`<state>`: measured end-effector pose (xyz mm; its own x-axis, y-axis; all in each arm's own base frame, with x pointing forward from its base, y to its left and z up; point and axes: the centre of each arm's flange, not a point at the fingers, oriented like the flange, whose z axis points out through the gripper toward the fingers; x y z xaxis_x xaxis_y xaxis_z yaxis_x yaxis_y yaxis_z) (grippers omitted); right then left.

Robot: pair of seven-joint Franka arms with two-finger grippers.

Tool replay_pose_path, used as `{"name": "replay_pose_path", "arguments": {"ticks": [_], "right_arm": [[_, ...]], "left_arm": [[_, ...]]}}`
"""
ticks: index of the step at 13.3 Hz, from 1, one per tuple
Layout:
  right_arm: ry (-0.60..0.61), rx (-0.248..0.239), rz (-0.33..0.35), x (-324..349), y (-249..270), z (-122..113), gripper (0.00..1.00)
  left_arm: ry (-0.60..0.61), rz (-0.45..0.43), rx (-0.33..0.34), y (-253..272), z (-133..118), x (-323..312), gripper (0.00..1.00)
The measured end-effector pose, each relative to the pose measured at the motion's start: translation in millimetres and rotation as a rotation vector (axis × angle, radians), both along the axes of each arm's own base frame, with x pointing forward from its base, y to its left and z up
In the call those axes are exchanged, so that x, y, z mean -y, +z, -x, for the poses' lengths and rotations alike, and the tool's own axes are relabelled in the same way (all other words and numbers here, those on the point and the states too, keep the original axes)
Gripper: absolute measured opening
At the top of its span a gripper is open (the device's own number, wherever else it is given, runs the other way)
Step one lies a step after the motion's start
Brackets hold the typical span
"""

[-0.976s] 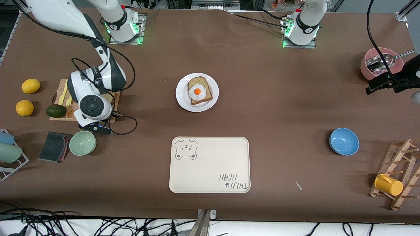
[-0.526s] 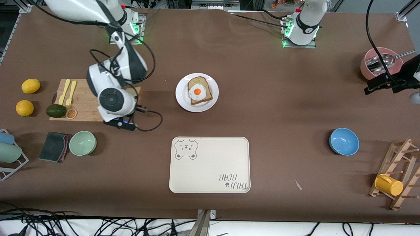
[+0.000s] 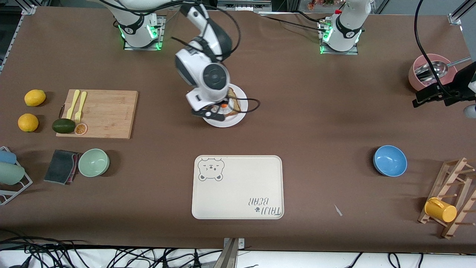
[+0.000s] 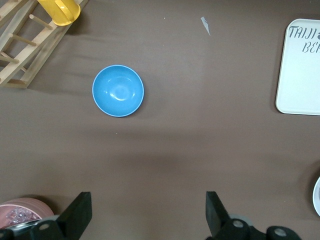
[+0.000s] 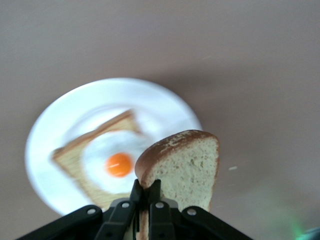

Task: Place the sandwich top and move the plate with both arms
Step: 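Lift the bread slice and lay it on the egg toast with the right gripper, then open the right gripper and draw it back toward the board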

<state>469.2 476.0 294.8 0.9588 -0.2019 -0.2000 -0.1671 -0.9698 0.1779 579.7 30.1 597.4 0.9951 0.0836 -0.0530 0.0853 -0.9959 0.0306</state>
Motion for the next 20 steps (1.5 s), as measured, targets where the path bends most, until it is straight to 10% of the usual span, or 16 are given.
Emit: {"name": "replay_pose_path", "arguments": {"ticks": [5,14,20], "right_arm": [[0.070,0.029,0.043,-31.1,-49.7,14.2,0.08],[-0.078,0.142,-0.093,-5.8,37.9,-62.8,0.99],[-0.080,0.086,-0.157,124.6,147.2,-122.4,1.00]], "left_arm": [[0.000,0.000,0.000,-0.2,0.0,0.0,1.00],[0.000,0.000,0.000,-0.3,0.0,0.1,1.00],[-0.002,0.006,-0.004,-2.5,-0.5,1.5,1.00]]}}
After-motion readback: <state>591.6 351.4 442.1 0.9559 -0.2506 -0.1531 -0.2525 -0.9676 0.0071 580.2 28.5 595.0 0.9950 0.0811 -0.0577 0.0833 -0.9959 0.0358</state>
